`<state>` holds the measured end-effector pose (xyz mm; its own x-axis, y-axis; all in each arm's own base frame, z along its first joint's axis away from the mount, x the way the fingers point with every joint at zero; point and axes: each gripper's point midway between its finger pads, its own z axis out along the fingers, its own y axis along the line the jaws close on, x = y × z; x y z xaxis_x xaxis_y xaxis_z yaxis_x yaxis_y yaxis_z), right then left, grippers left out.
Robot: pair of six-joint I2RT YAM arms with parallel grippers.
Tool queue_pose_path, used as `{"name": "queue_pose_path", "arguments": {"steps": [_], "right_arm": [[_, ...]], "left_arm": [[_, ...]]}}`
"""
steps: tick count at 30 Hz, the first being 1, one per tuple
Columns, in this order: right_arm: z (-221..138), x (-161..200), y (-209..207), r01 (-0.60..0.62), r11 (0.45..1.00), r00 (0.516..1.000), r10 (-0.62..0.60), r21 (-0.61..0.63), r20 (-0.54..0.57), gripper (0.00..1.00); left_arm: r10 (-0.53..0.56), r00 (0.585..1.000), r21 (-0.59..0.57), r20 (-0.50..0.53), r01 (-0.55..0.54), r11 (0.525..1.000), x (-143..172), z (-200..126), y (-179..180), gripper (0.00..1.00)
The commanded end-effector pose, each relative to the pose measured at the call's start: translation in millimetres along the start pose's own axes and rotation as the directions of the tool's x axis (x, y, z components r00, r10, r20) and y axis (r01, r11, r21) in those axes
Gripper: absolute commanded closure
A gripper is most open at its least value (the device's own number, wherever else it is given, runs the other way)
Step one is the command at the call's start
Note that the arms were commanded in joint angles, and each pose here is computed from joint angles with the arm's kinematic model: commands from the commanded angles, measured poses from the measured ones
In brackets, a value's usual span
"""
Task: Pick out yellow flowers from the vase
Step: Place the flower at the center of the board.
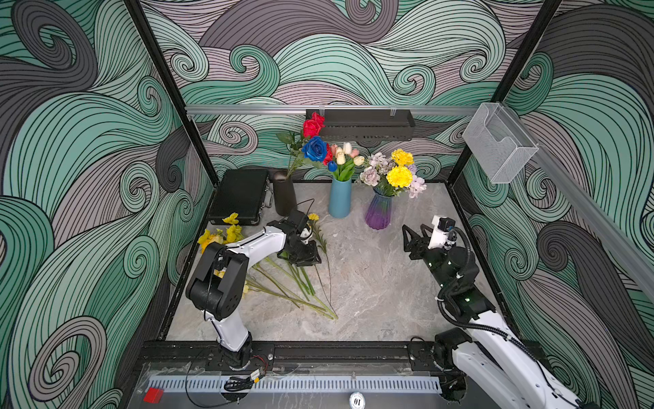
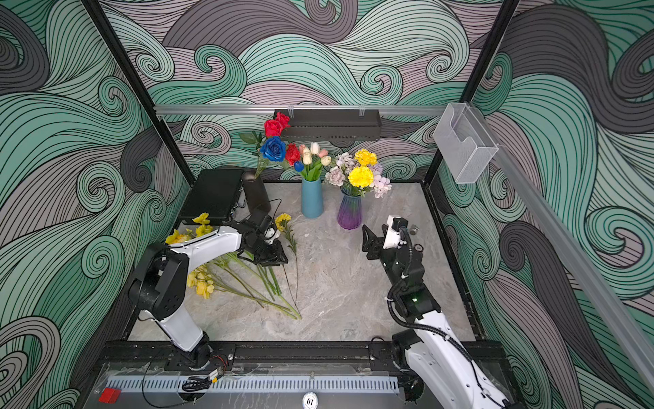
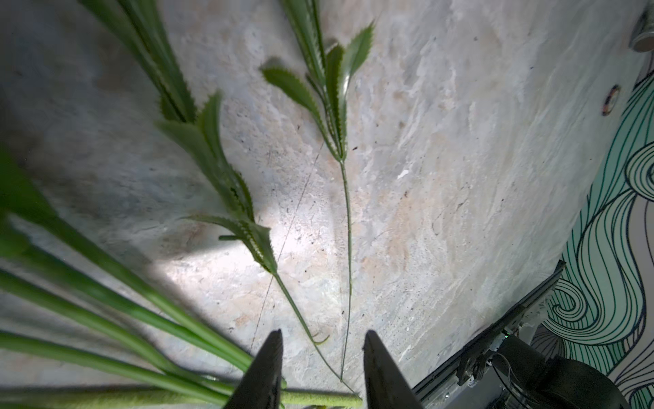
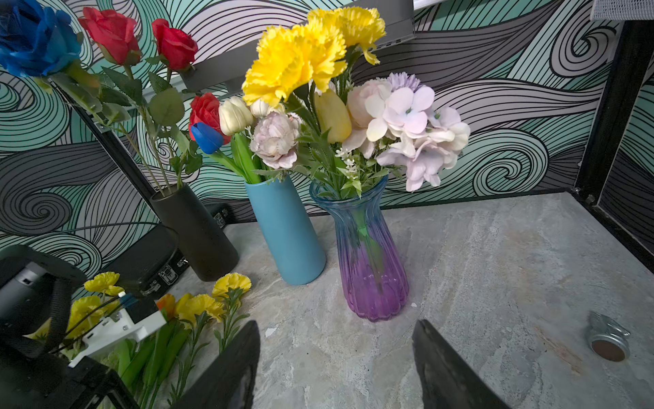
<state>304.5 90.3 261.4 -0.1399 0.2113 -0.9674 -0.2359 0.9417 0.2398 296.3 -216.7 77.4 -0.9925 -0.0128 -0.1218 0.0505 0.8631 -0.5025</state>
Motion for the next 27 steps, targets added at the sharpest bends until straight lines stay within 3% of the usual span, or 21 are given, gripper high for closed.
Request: {"name": "queue_pose_path", "arguments": {"steps": [1, 7, 11, 14, 22, 27], "right_arm": [[4.2, -17.2, 7.7, 0.022, 0.999, 0.999, -0.022, -0.027, 0.027, 0.33], [27.7, -34.2, 30.6, 0.154, 0.980, 0.987, -0.146, -0.126, 0.065, 0.33], [46.6, -45.4, 48.6, 0.253, 0.947, 0.964, -0.228, -0.199, 0.140, 0.33], [59.9, -58.4, 48.8, 0.306, 0.937, 0.941, -0.270, -0.167, 0.205, 0.32], [92.6, -75.5, 41.1, 0.390, 0.919, 0.888, -0.358, -0.062, 0.288, 0.31], [107.9, -73.3, 30.2, 0.398, 0.918, 0.872, -0.380, 0.005, 0.308, 0.33]], "left_arm": [[0.108, 0.976, 0.004, 0.192, -0.110, 0.994, -20.3, -40.2, -13.8, 0.56], [0.216, 0.833, -0.059, 0.510, -0.216, 0.975, -29.2, -105.0, -17.2, 0.42], [0.222, 0.743, -0.092, 0.632, -0.212, 0.973, -26.6, -126.9, -8.2, 0.37], [0.207, 0.686, -0.079, 0.698, -0.214, 0.974, -22.3, -133.5, -3.6, 0.33], [0.187, 0.600, -0.071, 0.778, -0.212, 0.975, -7.5, -138.0, 11.7, 0.26], [0.194, 0.585, -0.058, 0.788, -0.242, 0.968, -3.3, -136.5, 9.7, 0.24]]}}
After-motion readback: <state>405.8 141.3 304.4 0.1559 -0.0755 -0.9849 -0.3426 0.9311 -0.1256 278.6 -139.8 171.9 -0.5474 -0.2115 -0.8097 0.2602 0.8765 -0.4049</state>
